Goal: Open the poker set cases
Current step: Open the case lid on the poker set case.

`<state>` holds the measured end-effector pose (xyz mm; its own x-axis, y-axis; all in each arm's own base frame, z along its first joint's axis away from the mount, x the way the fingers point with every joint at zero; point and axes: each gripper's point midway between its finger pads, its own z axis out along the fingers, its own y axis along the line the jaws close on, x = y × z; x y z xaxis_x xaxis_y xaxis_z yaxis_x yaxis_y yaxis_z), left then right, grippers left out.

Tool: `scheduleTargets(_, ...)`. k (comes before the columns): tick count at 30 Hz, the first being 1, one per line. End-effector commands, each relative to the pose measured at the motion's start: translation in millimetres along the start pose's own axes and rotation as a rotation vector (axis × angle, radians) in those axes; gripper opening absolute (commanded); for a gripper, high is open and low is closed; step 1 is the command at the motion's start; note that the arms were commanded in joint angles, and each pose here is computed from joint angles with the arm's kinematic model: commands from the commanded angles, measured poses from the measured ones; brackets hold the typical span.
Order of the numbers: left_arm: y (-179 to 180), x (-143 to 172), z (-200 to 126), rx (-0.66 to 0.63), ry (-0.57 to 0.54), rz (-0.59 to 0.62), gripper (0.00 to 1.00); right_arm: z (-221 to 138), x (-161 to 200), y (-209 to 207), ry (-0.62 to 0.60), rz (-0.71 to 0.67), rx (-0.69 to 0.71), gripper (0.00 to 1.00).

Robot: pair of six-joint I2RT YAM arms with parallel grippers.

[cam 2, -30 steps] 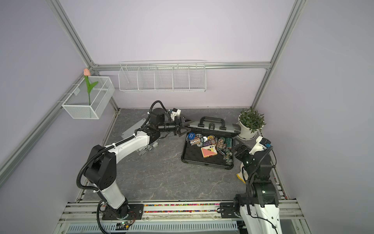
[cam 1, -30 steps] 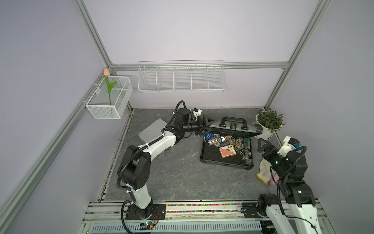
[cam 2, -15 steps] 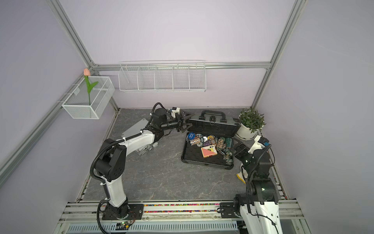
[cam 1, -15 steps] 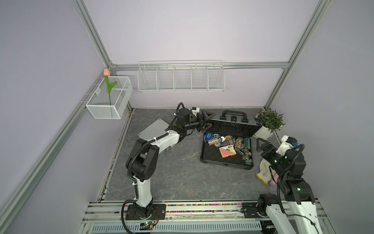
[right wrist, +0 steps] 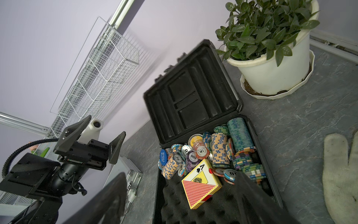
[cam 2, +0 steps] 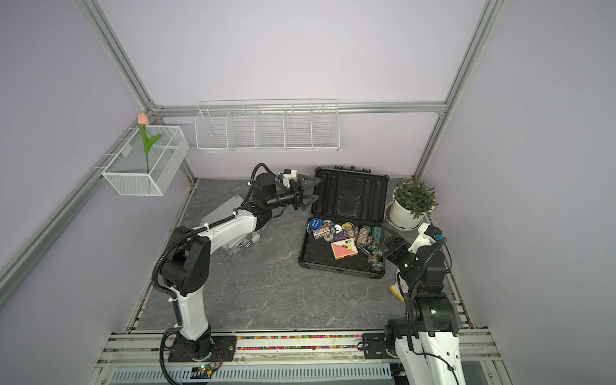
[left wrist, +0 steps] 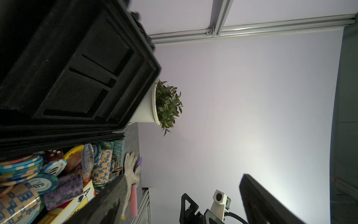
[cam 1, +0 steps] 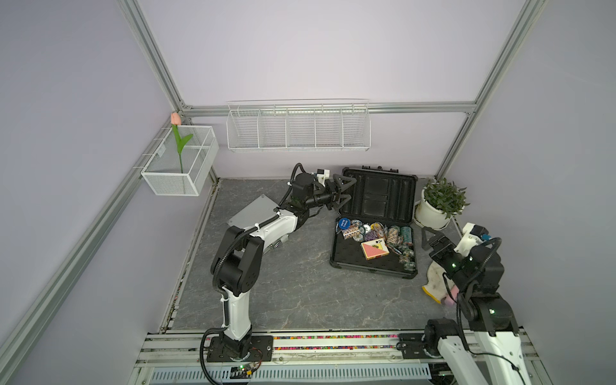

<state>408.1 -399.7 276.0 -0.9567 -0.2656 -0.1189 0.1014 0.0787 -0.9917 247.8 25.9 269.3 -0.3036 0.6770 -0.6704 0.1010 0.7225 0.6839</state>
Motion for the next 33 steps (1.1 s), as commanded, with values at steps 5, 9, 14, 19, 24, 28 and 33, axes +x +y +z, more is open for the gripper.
scheduleTargets(5,-11.9,0.3,-10.8,-0.001,-0.021,0.048,0.93,12.6,26.0,-3.2,0.099,0.070,-0.018,0.91)
scheduleTargets(9,-9.5,3.1,-14.1,-0.011,-0.021,0.051,0.93,17.8,38.2,-3.0,0.139,0.068,-0.017,0.92)
scheduleTargets(14,-6.9,9.5,-23.9,-0.079,-0.018,0.105,0.92,30.5,56.7,6.6,0.206,0.043,-0.036,0.95)
scheduleTargets(19,-10.7,6.8,-71.6,-0.375,-0.059,0.379,0.93,50.0,87.6,39.1,0.332,-0.086,-0.078,0.96)
scheduleTargets(24,-9.8,-16.5,-170.4,-0.666,-0.263,0.492,0.94,71.5,119.5,88.2,0.390,-0.308,-0.160,0.96)
scheduleTargets(28,5.7,-34.7,-260.2,-0.736,-0.473,0.443,0.95,92.1,146.1,142.0,0.410,-0.470,-0.259,0.95)
scheduleTargets(33,37.1,-48.5,-345.9,-0.822,-0.625,0.286,0.95,125.4,192.2,207.5,0.417,-0.632,-0.413,0.94)
